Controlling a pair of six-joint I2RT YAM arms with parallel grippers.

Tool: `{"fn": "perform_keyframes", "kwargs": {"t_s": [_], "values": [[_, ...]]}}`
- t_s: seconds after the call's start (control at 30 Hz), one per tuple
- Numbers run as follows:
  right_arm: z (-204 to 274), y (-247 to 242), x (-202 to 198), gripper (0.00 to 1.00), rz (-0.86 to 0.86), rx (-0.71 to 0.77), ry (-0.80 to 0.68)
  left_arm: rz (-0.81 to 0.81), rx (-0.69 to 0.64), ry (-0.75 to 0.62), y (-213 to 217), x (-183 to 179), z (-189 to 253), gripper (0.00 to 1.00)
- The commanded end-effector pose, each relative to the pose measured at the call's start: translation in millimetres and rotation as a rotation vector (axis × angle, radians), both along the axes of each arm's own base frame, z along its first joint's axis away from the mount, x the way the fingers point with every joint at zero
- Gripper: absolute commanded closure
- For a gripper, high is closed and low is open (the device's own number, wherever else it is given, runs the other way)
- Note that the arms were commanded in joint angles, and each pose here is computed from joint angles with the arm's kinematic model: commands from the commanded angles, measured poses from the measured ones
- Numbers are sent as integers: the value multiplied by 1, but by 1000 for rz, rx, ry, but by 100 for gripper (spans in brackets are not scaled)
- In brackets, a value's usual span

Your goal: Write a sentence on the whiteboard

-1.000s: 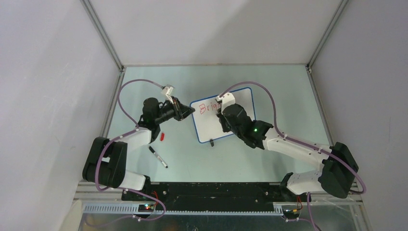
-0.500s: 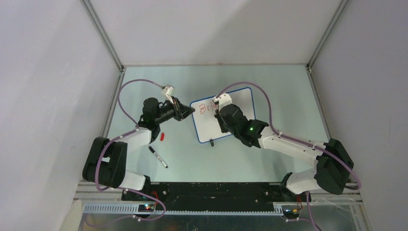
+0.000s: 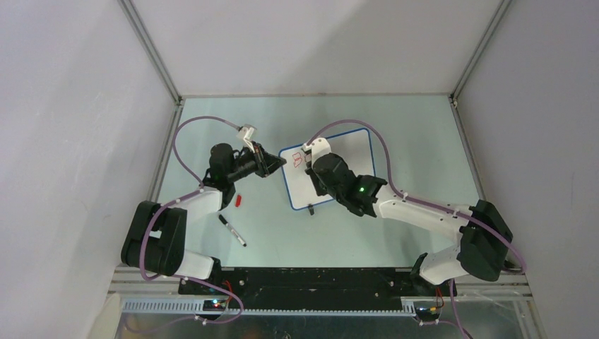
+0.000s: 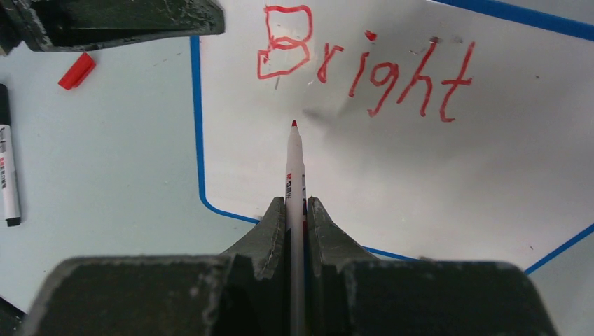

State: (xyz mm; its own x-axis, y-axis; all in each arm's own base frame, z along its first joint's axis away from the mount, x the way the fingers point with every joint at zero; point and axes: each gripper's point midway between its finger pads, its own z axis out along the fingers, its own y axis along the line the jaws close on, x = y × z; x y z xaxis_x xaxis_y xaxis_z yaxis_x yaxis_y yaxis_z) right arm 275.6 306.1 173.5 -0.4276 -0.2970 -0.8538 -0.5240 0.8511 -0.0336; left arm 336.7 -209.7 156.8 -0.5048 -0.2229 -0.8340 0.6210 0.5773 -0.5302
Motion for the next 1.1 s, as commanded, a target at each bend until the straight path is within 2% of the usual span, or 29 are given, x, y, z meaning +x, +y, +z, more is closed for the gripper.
{"fn": "perform_keyframes", "kwargs": {"t_s": [0.0,0.67,1.07], "values": [[17,15,3,100,18,22,-32,-12,4,-45,-1,2,12,81],[8,33,-4,100,60,1,-20,-13,3,-44,-2,2,11,80],[12,28,2,100,24,-24,-41,-13,3,-42,-2,2,11,81]]}}
